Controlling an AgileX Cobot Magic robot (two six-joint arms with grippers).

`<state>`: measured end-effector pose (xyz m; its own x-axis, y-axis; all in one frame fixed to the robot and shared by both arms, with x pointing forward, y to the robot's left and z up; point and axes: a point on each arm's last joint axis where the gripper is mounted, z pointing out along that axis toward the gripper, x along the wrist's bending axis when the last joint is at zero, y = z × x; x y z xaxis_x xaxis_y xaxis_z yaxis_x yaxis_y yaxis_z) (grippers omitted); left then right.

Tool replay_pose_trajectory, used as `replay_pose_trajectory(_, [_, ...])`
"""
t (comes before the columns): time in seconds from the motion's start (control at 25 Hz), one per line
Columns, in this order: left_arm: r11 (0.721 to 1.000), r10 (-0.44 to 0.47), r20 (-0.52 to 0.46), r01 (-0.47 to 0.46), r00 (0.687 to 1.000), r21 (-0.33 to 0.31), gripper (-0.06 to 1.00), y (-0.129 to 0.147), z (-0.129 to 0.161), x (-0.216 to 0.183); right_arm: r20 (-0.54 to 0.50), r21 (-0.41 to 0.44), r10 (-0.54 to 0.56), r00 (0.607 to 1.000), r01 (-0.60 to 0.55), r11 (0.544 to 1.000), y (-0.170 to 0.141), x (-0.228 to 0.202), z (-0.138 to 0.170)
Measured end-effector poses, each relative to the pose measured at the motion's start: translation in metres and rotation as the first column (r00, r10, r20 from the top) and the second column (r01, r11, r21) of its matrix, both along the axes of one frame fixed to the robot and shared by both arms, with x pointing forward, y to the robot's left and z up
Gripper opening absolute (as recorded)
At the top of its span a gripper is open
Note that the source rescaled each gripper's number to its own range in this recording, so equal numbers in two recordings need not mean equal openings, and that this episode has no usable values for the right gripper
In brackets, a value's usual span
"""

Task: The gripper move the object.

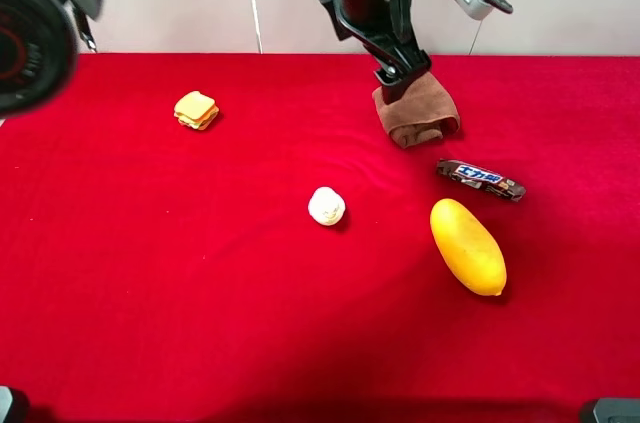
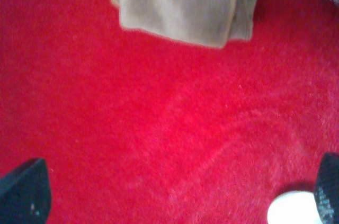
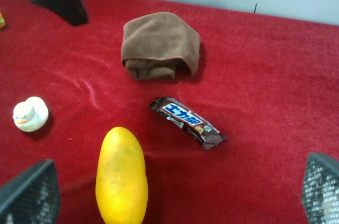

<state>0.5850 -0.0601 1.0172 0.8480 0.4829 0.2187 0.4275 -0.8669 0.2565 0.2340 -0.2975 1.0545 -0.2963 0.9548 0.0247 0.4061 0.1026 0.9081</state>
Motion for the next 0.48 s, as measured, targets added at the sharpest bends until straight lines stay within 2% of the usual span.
replay_pose_trajectory(0.16, [1.0, 0.002, 0.02, -0.002, 1.0, -0.027, 1.0, 0.003, 0.017, -0.003, 0.0, 0.0, 0.0, 1.0, 0.0, 1.0, 0.0, 0.0, 0.0])
replay_pose_trajectory(0.36, [0.996, 0.006, 0.012, -0.005, 1.0, -0.094, 1.0, 0.006, 0.038, -0.011, 0.0, 0.0, 0.0, 1.0, 0.0, 1.0, 0.0, 0.0, 0.0])
replay_pose_trajectory(0.48, [0.995, 0.015, 0.003, -0.015, 1.0, -0.098, 1.0, 0.011, 0.045, -0.017, 0.0, 0.0, 0.0, 1.0, 0.0, 1.0, 0.0, 0.0, 0.0])
